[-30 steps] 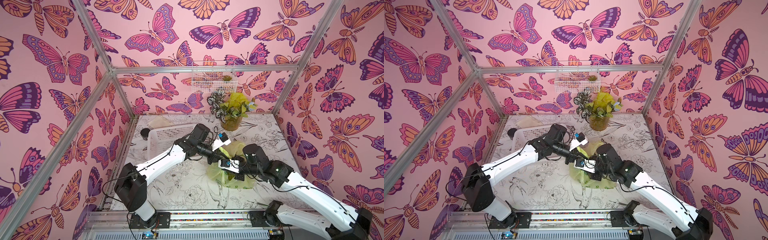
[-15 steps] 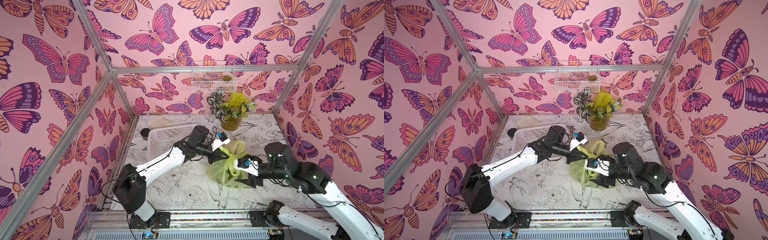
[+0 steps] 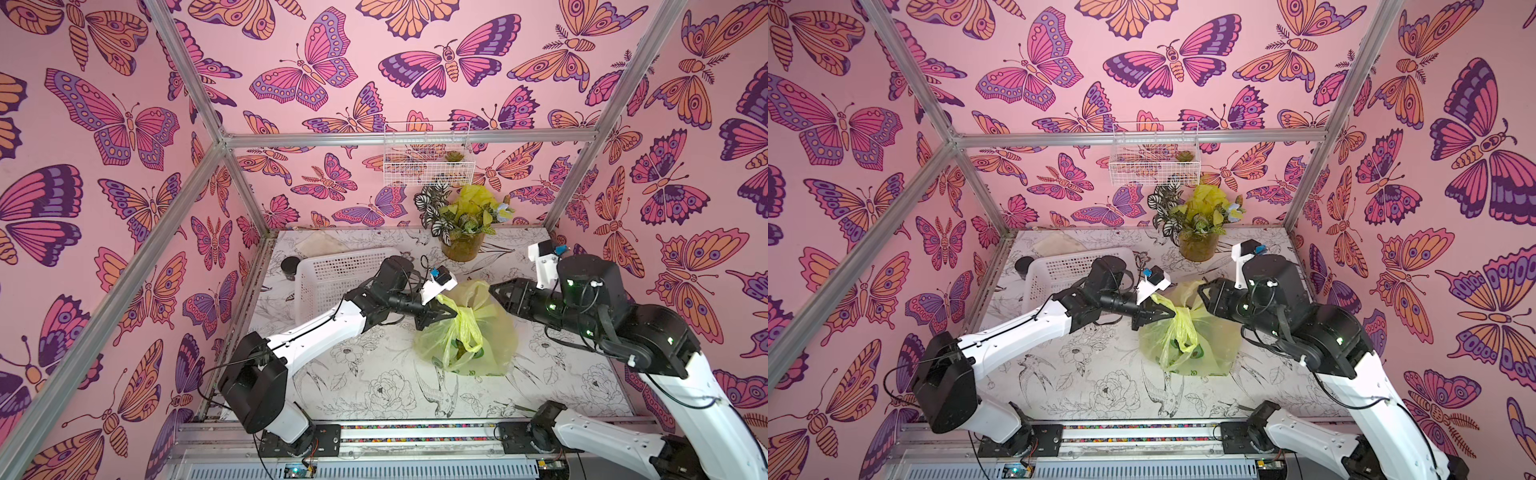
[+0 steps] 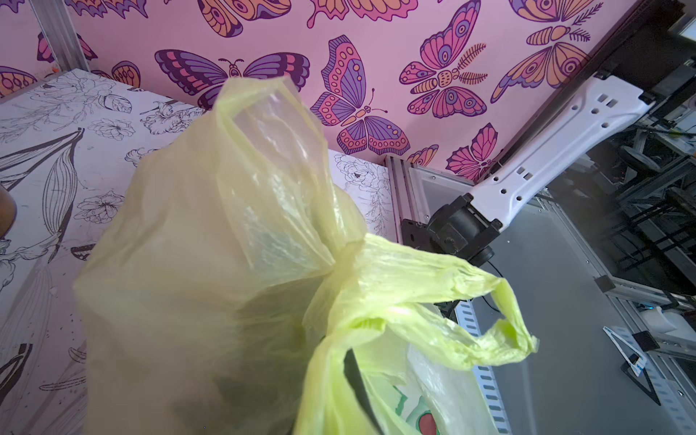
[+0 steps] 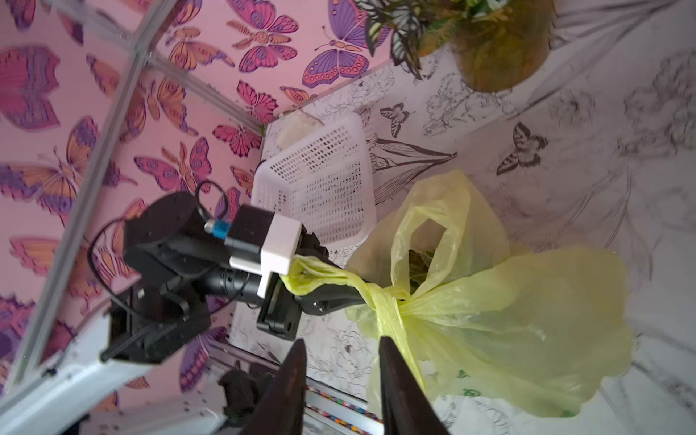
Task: Place the pineapple into a plastic bag & tie a knot
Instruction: Cross the plastic bag at the center of the board.
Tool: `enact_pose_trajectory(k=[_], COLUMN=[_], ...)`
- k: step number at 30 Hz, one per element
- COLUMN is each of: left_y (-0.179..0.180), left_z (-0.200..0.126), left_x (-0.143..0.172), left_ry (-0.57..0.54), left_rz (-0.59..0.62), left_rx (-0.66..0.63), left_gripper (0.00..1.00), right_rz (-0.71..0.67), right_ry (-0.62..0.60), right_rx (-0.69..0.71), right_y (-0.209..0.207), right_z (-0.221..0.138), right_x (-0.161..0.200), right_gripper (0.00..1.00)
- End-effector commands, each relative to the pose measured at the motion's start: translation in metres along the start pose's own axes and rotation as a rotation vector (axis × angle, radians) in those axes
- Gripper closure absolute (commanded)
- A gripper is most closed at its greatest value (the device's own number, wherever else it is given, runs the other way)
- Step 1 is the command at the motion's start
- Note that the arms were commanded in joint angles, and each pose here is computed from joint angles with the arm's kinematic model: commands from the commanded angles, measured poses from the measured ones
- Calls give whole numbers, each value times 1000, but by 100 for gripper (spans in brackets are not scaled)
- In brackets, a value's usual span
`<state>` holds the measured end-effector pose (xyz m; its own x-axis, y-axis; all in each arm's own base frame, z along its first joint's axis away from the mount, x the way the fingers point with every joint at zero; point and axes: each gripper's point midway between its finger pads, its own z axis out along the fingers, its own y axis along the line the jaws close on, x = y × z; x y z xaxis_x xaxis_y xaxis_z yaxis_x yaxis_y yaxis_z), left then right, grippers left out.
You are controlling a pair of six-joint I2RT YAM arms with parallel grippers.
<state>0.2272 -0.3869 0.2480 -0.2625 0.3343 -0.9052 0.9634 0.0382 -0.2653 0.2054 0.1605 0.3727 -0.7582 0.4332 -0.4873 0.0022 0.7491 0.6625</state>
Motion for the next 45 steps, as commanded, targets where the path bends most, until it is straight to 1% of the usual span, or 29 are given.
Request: enact_pose_trajectory(k=[1, 3, 5, 7, 10, 15, 18, 21, 23, 26, 29, 35, 41, 45], left_y=[-5, -6, -7, -9, -11, -13, -15, -16, -15, -16, -15, -16, -17, -15], left_z=[-2, -2, -1, 1, 3, 4, 5, 5, 6, 6, 7, 8, 11, 14], left_x=[-2, -2, 0, 2, 2, 0, 1, 1, 1, -2, -3, -7, -11, -13], left_ry=[-14, -15, -12, -7, -7, -12, -12, -13, -12, -16, -20, -30, -45, -59], left_rz=[26, 35, 47, 56, 70, 86, 91, 95, 99, 106, 111, 123, 129, 131], left_rx=[0, 0, 0, 4, 8, 8, 12, 13, 14, 15, 14, 5, -14, -47], left_gripper=[100, 100, 100, 100, 100, 100, 100, 100, 100, 100, 100, 100, 100, 100], right_rz=[378, 481, 601, 679, 769, 899, 913, 910, 916, 914, 939, 1004, 1098, 1159], right_ry=[140, 194, 218, 219, 207, 152, 108, 90, 88, 76, 68, 86, 104, 105], right_rx=[59, -20, -86, -130, -112, -60, -50, -35, -37, 0, 6, -11, -9, 9], right_y=[-9, 6, 17, 24, 16, -15, -26, -33, -35, -45, -53, -55, -60, -65], right_z=[18, 34, 47, 54, 62, 72, 73, 74, 74, 73, 76, 84, 95, 99], right_x=[23, 29, 30, 28, 29, 38, 37, 38, 39, 43, 47, 53, 63, 74], right_gripper=[62, 56, 54, 53, 48, 44, 44, 44, 47, 52, 51, 49, 47, 44])
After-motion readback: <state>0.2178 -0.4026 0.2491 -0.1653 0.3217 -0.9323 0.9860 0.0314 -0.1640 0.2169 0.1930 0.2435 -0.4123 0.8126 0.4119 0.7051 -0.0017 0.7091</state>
